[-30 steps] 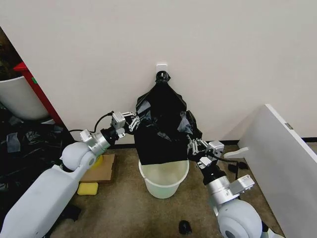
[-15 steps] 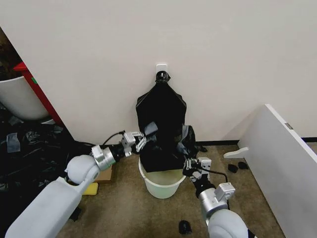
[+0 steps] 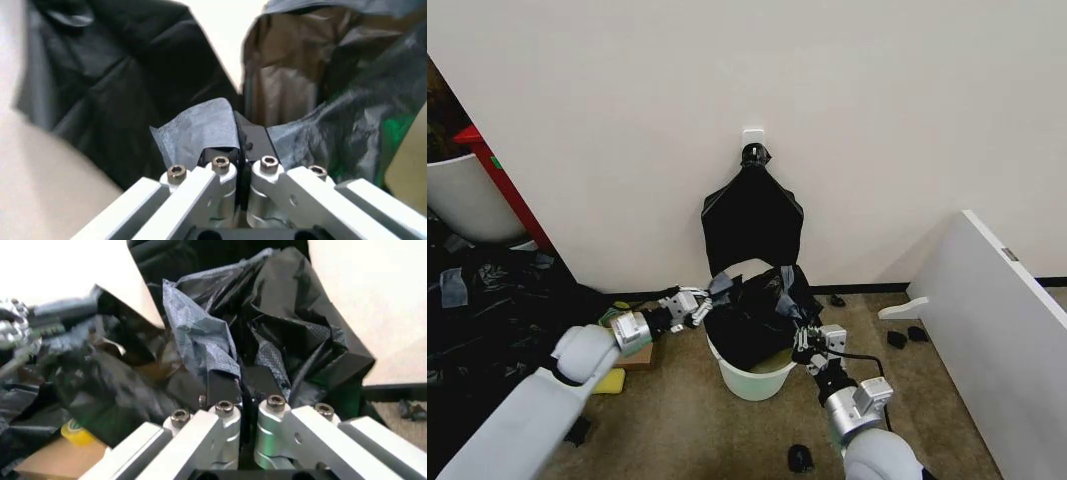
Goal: Place the garbage bag over the trash bin.
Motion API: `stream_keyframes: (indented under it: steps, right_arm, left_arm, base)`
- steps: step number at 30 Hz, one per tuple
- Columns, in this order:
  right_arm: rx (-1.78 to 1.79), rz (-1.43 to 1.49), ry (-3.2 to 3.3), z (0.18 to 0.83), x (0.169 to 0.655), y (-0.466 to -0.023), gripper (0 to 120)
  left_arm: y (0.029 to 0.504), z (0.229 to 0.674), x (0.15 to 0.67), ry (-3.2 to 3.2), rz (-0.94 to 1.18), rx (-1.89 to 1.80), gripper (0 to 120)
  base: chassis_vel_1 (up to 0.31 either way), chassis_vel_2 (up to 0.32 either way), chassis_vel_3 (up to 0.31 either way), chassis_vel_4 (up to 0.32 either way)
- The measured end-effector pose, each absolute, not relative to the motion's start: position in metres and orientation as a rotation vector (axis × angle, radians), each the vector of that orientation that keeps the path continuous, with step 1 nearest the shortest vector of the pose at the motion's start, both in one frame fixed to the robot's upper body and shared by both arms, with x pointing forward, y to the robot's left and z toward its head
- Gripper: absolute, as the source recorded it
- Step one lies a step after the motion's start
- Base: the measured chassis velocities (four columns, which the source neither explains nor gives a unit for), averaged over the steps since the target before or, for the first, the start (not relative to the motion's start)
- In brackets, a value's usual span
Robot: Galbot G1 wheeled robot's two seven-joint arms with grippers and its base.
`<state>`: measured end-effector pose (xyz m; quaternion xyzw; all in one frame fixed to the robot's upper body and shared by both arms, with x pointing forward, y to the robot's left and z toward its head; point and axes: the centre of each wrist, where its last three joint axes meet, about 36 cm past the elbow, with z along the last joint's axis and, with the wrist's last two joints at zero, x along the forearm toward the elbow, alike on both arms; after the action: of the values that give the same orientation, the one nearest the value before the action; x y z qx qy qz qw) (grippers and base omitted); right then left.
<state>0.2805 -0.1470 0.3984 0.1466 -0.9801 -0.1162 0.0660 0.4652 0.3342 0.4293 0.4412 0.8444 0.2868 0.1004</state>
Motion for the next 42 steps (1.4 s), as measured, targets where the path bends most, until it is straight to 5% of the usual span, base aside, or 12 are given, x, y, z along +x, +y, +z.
stream_keyframes:
  steps: [11,26,42]
  right_arm:
    - [0.557,-0.508,-3.021,0.418,0.293,-0.149,0]
    - [0.306,-0.123,-2.721,0.415,0.220,-0.167,0]
    - [0.423,0.194,-2.594,0.370,0.212,-0.172,0]
  left_arm:
    - [0.349,0.469,0.480,2.417,0.837,1.270,0]
    - [0.319,0.379,0.401,2.631,0.563,1.281,0]
    - [0.338,0.315,0.319,2.728,0.786,1.219,0]
  base:
    - [0.000,0.000,0.000,0.000]
    - [0.000,0.000,0.000,0.000]
    - [0.000,0.000,0.000,0.000]
